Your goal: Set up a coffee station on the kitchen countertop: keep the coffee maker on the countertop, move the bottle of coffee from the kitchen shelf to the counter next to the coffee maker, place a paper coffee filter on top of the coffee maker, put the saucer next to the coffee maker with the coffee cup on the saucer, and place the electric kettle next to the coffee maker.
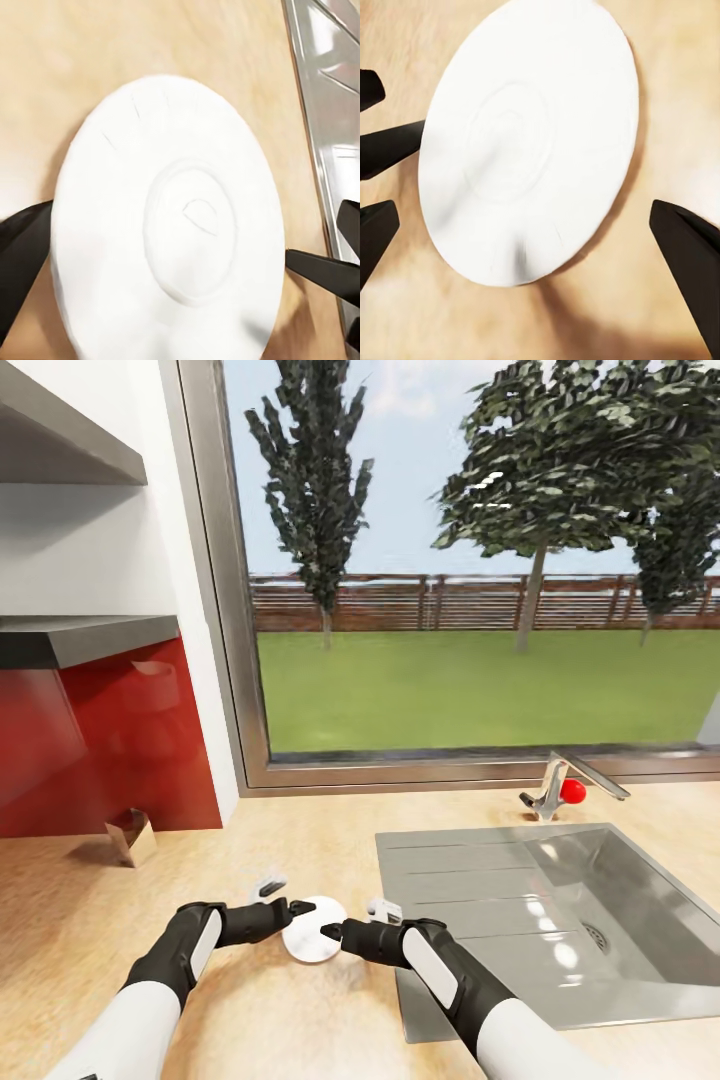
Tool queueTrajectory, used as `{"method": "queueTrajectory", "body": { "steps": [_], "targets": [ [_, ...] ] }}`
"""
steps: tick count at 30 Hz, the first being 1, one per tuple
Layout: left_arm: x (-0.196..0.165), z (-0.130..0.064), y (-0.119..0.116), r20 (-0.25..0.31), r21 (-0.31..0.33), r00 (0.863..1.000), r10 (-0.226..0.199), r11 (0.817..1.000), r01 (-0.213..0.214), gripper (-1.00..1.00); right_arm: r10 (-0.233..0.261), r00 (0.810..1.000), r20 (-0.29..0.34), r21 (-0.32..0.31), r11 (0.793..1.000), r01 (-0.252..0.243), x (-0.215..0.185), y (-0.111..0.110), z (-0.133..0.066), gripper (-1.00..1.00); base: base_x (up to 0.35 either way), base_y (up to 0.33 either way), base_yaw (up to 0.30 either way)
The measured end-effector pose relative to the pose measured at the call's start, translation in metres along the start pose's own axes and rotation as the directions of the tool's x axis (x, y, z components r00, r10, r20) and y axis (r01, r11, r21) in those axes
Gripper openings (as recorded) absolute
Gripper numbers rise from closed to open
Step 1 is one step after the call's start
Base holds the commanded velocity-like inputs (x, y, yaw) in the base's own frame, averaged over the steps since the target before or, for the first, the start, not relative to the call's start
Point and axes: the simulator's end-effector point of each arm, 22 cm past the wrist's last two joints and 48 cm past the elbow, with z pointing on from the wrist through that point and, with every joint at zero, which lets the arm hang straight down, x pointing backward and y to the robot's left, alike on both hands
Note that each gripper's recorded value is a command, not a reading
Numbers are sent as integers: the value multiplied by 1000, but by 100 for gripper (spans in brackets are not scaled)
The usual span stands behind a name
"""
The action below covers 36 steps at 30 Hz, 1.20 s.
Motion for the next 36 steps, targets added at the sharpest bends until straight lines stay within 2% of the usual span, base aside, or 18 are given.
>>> {"method": "queueTrajectory", "body": {
  "steps": [10, 17, 36],
  "targets": [
    [2, 2, -3, -5, 6, 1000, -2, 1000, 2, 100, -3, 1000, 0, 0, 1000, 3, 0, 1, 0, 100, 0, 0, 0],
    [13, 9, -13, -15, 23, 1000, -6, 1000, 6, 100, -3, 1000, 0, 0, 1000, 3, 0, 1, 0, 100, 0, 0, 0],
    [24, 14, -14, -38, 23, 999, -11, 1000, 12, 100, -2, 1000, 1, 2, 1000, 2, 0, -1, 0, 100, 0, 0, 0]
  ]
}}
